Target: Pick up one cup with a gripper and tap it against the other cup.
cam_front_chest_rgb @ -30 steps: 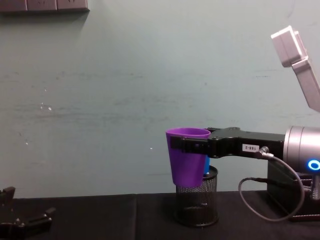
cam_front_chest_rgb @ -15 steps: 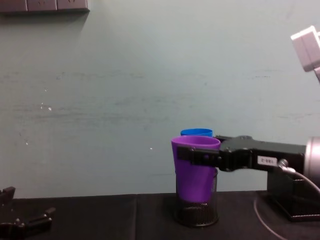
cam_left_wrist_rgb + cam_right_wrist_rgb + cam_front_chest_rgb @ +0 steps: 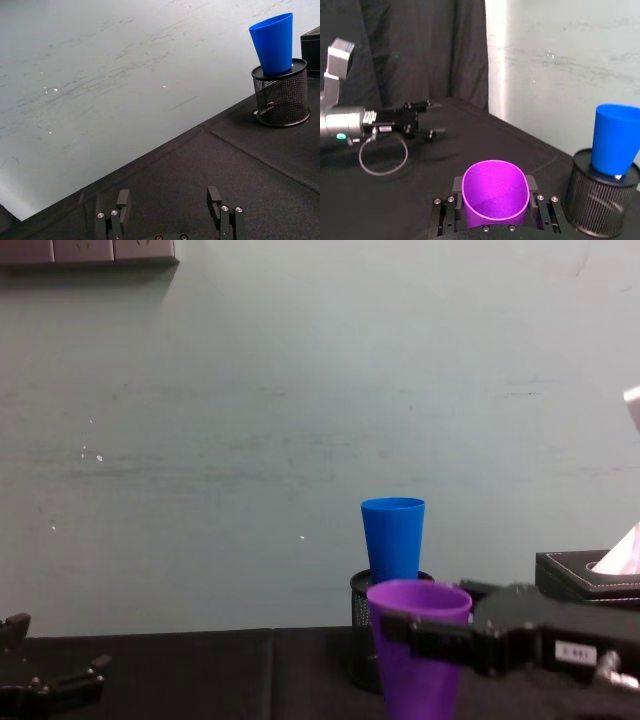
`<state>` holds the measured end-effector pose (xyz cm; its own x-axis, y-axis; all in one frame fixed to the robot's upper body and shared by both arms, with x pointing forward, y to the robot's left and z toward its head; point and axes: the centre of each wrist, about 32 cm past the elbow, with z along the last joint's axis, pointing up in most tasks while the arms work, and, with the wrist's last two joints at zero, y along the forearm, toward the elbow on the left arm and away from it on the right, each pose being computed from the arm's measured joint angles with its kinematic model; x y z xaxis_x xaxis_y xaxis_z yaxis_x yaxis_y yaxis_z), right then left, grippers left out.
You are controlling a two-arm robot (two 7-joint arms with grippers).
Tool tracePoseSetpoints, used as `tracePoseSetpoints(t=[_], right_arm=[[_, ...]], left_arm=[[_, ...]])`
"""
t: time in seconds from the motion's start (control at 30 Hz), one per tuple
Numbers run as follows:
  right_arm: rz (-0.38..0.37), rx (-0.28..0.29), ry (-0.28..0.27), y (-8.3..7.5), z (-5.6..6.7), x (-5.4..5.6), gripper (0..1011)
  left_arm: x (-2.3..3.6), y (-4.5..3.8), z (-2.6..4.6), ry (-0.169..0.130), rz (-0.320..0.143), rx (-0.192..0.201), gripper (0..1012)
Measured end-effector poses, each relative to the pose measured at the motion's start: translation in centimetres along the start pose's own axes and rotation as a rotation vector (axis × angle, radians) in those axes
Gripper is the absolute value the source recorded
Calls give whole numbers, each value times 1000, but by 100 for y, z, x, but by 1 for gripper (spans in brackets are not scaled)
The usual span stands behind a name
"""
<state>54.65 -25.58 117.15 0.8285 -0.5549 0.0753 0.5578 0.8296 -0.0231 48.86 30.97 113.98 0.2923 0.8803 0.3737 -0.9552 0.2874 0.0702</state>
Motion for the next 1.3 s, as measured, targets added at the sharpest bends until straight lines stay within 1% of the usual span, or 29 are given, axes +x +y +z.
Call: tracePoseSetpoints(t=[0.13, 0.47, 0.67, 0.8, 1.13, 1.3], right_arm=[[2, -16, -13, -30, -100, -39, 726], [-4, -31, -25, -63, -309, -88, 726], [-4, -28, -24, -71, -401, -91, 724], [-8, -24, -14, -75, -475, -80, 726], [-16, -26, 9, -81, -550, -76, 724], [-20, -29, 19, -78, -565, -75, 726]], left_arm=[[0, 0, 0, 0, 0, 0, 1000], [0, 0, 0, 0, 0, 0, 1000], [0, 0, 0, 0, 0, 0, 1000], [0, 0, 0, 0, 0, 0, 1000], [0, 0, 0, 0, 0, 0, 1000], [0, 0, 0, 0, 0, 0, 1000]])
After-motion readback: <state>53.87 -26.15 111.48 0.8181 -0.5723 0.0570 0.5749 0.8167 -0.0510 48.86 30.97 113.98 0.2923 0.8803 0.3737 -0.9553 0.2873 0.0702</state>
